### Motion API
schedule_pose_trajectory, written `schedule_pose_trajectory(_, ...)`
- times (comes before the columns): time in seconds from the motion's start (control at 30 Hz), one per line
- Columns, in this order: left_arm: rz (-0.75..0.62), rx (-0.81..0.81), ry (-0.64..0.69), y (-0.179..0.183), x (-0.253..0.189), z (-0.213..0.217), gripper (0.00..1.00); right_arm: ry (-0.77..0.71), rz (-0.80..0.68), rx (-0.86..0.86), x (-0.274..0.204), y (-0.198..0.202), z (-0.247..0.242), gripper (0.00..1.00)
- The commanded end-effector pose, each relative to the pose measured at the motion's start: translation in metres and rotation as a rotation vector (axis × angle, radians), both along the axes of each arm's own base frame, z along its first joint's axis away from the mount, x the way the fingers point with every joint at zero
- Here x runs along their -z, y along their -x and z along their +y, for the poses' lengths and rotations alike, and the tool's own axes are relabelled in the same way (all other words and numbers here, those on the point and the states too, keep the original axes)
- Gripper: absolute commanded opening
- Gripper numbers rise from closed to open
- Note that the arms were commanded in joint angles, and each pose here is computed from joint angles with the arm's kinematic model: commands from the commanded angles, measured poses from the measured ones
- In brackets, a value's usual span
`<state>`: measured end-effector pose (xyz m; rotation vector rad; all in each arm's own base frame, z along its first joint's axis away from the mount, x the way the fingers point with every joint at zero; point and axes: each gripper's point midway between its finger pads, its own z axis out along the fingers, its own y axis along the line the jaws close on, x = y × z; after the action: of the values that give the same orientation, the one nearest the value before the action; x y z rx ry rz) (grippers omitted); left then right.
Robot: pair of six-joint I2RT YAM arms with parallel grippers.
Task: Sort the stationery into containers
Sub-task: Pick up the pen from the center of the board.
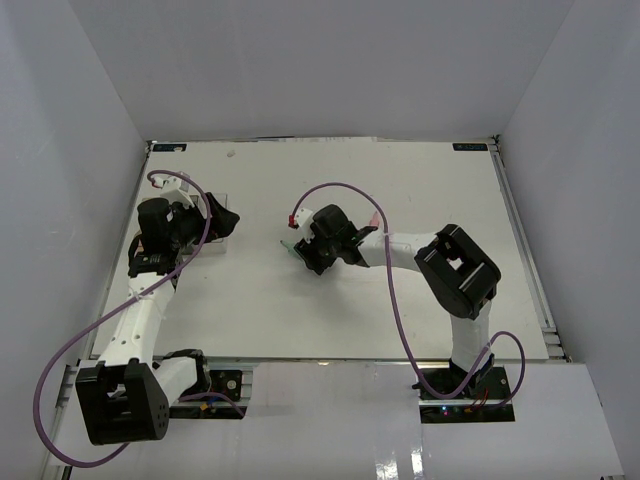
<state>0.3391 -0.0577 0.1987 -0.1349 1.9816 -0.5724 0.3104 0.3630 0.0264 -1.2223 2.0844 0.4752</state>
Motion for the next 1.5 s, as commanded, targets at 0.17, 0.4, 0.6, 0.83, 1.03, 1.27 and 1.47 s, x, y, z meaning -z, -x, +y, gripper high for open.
schedule_pose_trajectory(0.17, -0.019, 0.039, 0.038, -0.002, -0.01, -0.008, 0.98, -0.02, -0.025, -0.018, -0.004, 0.005, 0.003, 0.43)
schedule_pose_trajectory(0.4, -0.012, 0.064, 0.082, 0.0, -0.01, -0.015, 0.98, -0.048, -0.046, -0.002, -0.017, 0.008, 0.001, 0.33)
schedule_pose_trajectory(0.6, 0.068, 0.125, 0.225, 0.015, 0.003, -0.036, 0.98, -0.092, -0.063, 0.025, -0.036, 0.018, -0.004, 0.28)
schedule_pose_trajectory(0.83, 0.124, 0.159, 0.382, 0.039, 0.007, -0.06, 0.98, -0.167, -0.12, 0.087, -0.066, 0.024, 0.0, 0.28)
schedule_pose_trajectory(1.03, 0.079, 0.198, 0.395, 0.048, 0.0, -0.104, 0.98, -0.269, -0.181, 0.18, -0.106, 0.025, 0.006, 0.28)
schedule_pose_trajectory(1.27, 0.082, 0.209, 0.446, 0.053, 0.004, -0.131, 0.93, -0.428, -0.239, 0.283, -0.157, 0.027, -0.001, 0.24)
schedule_pose_trajectory(1.47, 0.033, 0.25, 0.492, 0.056, -0.005, -0.15, 0.8, -0.523, -0.255, 0.301, -0.176, 0.036, -0.003, 0.24)
